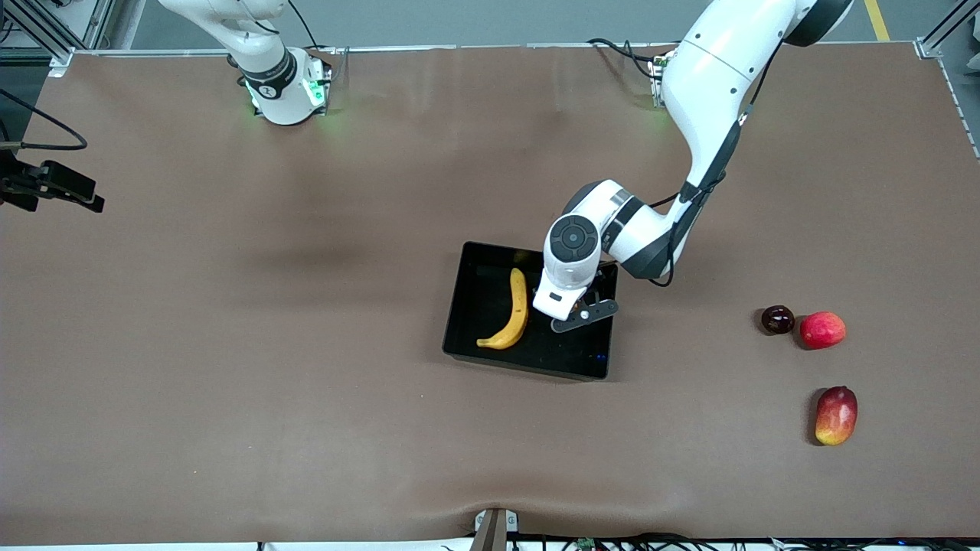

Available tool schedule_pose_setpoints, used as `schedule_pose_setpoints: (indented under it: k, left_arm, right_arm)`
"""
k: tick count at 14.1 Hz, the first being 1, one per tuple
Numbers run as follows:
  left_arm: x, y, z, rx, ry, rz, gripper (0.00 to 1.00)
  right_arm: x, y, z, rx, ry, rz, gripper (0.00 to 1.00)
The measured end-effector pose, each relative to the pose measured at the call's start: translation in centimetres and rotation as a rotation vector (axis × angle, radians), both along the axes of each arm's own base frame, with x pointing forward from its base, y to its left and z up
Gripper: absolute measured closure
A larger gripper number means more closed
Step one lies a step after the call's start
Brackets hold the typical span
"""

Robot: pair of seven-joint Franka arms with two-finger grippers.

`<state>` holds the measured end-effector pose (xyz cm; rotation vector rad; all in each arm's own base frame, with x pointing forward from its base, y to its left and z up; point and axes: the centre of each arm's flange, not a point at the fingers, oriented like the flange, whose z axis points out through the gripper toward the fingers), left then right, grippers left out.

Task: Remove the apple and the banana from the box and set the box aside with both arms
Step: 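Reach the left gripper into the black tray and grasp the red apple, then carry the apple with the left gripper beside the mango and release it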

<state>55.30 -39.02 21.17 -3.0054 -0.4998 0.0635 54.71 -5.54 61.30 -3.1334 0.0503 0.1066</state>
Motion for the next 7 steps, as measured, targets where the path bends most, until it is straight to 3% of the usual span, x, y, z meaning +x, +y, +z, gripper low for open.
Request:
schedule_pose_setpoints:
  k: [4,7]
  left_arm:
    - [0.9,-0.3,2.3,-0.020,-0.040,0.013,0.30]
    - [2.4,0.4,11.0,-0.020,-0.103,0.021,0.30]
  right_arm:
    - [0.0,0.0,0.0,0.000,0.000,0.000,0.00]
    - [0.1,0.0,-0.1,0.000,0.003,0.000,0.00]
